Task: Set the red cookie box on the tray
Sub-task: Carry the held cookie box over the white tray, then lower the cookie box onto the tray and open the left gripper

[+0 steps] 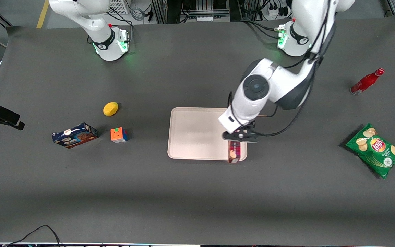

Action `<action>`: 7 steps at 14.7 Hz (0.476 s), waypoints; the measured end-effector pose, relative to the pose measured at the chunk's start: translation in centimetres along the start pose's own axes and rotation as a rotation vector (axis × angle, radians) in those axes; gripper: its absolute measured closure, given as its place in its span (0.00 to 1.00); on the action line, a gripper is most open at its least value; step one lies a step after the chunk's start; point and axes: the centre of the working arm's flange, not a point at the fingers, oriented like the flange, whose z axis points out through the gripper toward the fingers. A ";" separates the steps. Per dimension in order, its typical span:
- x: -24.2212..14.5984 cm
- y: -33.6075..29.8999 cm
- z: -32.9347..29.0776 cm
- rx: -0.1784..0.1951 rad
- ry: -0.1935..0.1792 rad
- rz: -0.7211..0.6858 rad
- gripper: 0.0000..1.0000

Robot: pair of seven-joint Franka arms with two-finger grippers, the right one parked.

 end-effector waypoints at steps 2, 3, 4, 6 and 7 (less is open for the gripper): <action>0.0 0.5 3.0 0.046 -0.018 0.036 0.92; 0.0 0.4 4.0 0.059 -0.025 0.044 0.92; 0.1 0.4 4.7 0.065 -0.028 0.048 0.92; 0.3 0.4 6.0 0.071 -0.027 0.056 0.92; 0.2 0.5 6.6 0.070 -0.026 0.059 0.92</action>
